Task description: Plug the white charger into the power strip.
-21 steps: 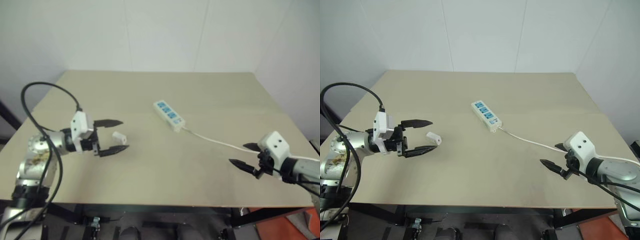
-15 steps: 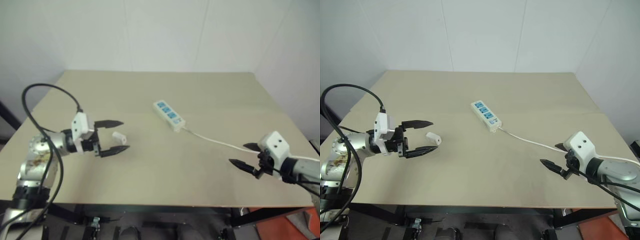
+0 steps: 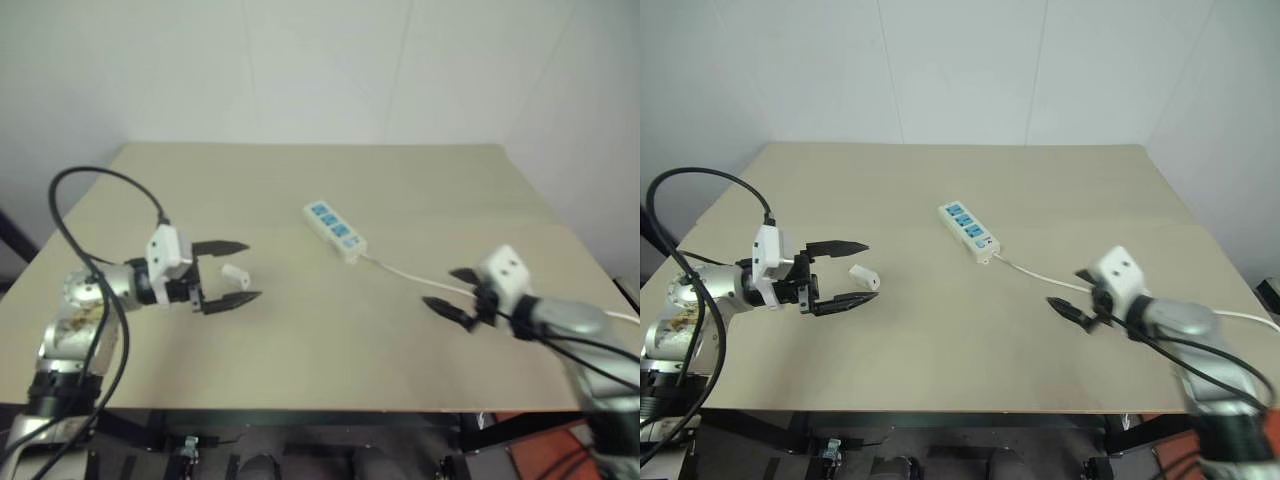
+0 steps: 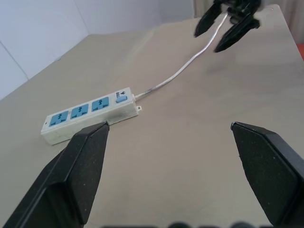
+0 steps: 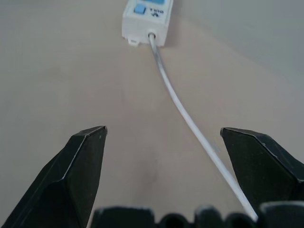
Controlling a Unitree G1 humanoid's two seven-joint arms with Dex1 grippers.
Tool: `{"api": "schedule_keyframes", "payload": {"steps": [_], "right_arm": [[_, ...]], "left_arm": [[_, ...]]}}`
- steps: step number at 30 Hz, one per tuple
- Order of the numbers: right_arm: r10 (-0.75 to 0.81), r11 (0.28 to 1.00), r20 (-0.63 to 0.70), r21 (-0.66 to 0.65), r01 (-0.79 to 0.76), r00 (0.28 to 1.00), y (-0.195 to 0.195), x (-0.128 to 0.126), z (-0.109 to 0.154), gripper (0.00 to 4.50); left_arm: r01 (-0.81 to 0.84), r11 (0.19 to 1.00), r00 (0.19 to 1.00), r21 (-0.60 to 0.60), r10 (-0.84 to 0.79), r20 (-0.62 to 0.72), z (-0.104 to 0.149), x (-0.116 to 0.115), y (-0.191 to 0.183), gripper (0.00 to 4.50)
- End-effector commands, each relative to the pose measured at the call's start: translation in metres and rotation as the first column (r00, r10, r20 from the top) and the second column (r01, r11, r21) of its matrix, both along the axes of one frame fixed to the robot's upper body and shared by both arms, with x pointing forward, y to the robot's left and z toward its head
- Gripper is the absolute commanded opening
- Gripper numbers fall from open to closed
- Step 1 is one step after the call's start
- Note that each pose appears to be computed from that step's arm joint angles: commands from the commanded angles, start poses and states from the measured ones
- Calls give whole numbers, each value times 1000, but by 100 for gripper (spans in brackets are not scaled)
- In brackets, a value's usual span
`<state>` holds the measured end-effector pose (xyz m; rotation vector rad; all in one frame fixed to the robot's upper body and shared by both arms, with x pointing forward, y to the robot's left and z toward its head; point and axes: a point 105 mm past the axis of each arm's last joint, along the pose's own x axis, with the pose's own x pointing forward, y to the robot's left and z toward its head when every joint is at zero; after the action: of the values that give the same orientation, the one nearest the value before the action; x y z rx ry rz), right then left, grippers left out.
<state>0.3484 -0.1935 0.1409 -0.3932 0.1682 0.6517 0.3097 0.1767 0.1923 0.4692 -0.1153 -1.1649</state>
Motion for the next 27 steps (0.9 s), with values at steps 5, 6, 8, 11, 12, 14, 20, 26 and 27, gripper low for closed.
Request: {"api": "schedule_keyframes", "payload": {"steps": [5,6,8,11,12,14,20,26,27], "right_arm": [[-47,998,39,42,45,998,32,65,-3,450],[-56,997,29,58,54,998,34,71,-5,450],[-72,996,-9,57,72,997,35,81,-13,450],[-13,996,-83,85,20,996,42,83,-21,391],[10,998,-95,61,-4,995,44,82,-25,355],[28,999,-104,41,-24,994,47,81,-28,289],[54,998,-111,49,-49,992,52,81,-30,76],[103,994,-39,27,-102,994,59,75,-16,3],[120,993,-16,10,-120,993,60,70,-12,3]], "left_arm": [[-68,996,998,50,68,10,7,12,-9,448],[-69,996,998,57,68,14,8,12,-9,448],[-60,996,998,68,59,11,7,8,-10,448],[-66,994,998,85,67,-9,3,5,-8,450],[-69,994,997,90,71,-14,1,4,-7,450],[-84,992,996,99,86,-15,-1,2,-4,450],[-90,993,995,78,93,-24,-3,0,-4,450],[-82,994,996,68,83,-18,-5,1,-5,450],[-77,995,997,61,78,-17,-4,1,-6,450]]}}
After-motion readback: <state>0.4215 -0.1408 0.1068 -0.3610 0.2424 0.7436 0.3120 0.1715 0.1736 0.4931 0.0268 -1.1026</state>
